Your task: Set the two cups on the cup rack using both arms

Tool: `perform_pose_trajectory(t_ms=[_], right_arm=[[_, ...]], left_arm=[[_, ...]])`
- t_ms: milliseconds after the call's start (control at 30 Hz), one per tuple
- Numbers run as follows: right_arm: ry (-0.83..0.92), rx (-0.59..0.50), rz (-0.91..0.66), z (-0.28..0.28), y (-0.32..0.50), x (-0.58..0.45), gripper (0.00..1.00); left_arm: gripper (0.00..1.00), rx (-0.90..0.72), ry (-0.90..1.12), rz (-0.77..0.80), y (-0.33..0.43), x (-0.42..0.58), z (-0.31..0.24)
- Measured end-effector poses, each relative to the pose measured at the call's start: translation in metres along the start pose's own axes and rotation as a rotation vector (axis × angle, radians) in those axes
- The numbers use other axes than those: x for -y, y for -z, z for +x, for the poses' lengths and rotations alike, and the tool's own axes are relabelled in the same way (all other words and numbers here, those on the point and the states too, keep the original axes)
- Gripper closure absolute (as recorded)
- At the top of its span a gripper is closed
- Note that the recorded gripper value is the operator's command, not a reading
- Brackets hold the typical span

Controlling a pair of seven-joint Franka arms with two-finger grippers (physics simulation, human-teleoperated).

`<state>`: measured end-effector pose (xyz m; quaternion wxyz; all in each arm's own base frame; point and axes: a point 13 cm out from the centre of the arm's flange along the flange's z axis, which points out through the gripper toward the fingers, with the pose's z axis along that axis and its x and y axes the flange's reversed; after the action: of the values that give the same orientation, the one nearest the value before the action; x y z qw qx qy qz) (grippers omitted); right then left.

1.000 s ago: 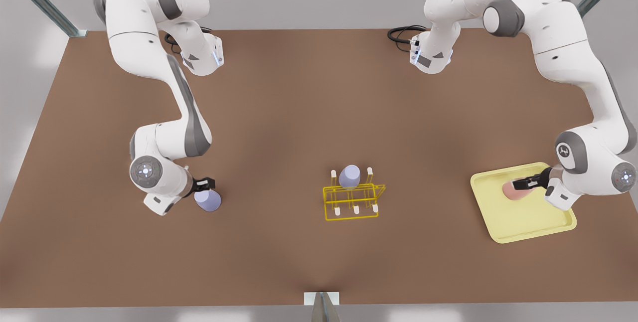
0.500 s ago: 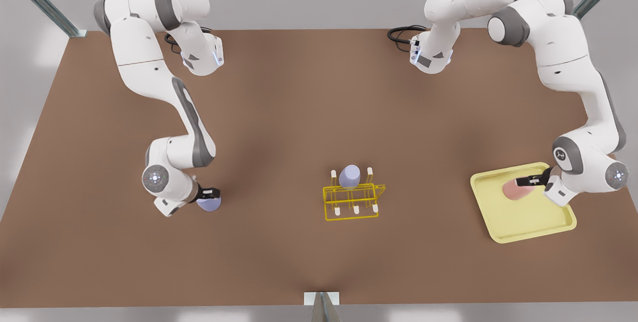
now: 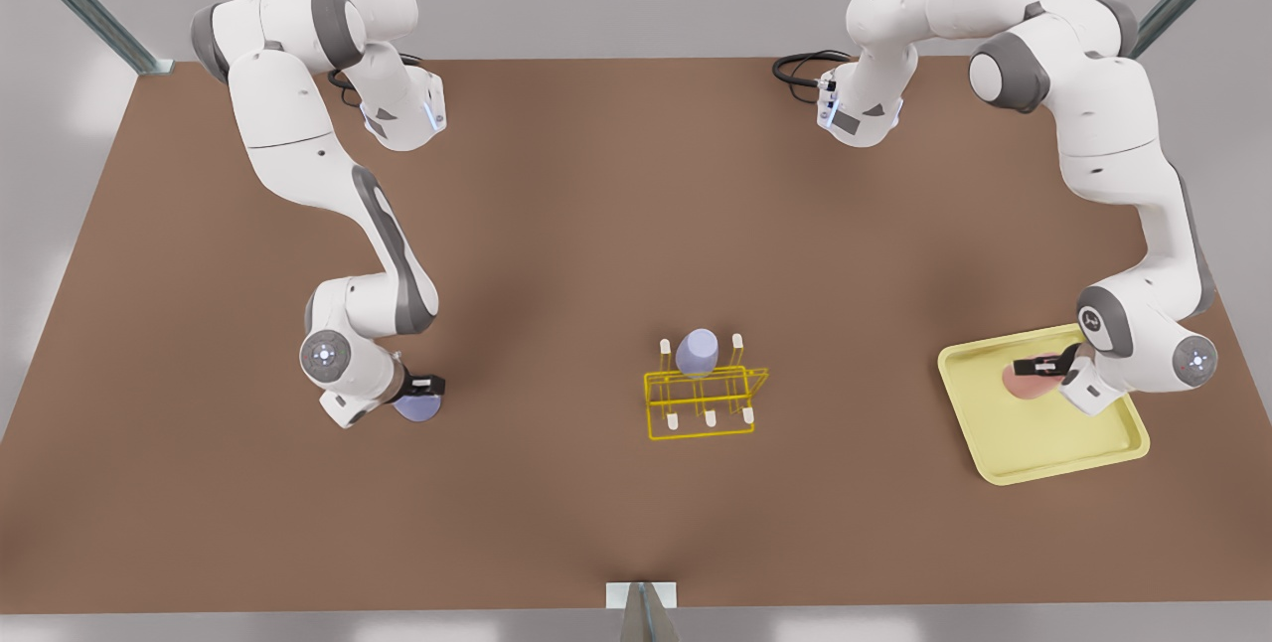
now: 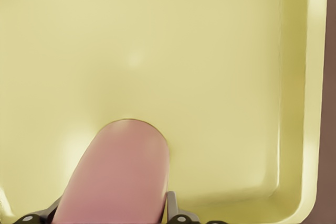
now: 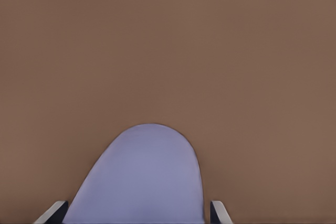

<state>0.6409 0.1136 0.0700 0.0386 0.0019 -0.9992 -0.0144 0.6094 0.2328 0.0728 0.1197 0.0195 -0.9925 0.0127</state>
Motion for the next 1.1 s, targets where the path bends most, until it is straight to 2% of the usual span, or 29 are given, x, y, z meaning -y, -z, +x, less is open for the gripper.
perform_pose_trajectory(t_ms=[200, 367, 633, 800, 933, 1100], right_arm=[[-0.004, -0.002, 0.000, 0.001, -0.001, -0.001, 0.11], [-0.008, 0.001, -0.003, -0.001, -0.001, -0.001, 0.16], [-0.005, 0.014, -0.007, -0.004, 0.009, -0.004, 0.17], [0.015, 0.051, -0.065, -0.007, 0.042, -0.043, 0.17], [0.047, 0.091, -0.155, -0.012, 0.076, -0.103, 0.17], [0.047, 0.145, -0.302, -0.027, 0.122, -0.176, 0.17]], left_arm=[[0.20, 0.024, -0.017, -0.006, 0.006, -0.001, -0.005], [0.19, 0.054, -0.028, -0.009, 0.030, 0.005, -0.009], [0.19, 0.067, -0.038, 0.013, 0.075, 0.054, -0.020], [0.19, 0.051, -0.037, 0.033, 0.082, 0.089, -0.024], [0.19, 0.053, -0.074, 0.074, 0.088, 0.164, -0.036], [0.19, 0.093, -0.105, 0.191, 0.117, 0.311, -0.055]])
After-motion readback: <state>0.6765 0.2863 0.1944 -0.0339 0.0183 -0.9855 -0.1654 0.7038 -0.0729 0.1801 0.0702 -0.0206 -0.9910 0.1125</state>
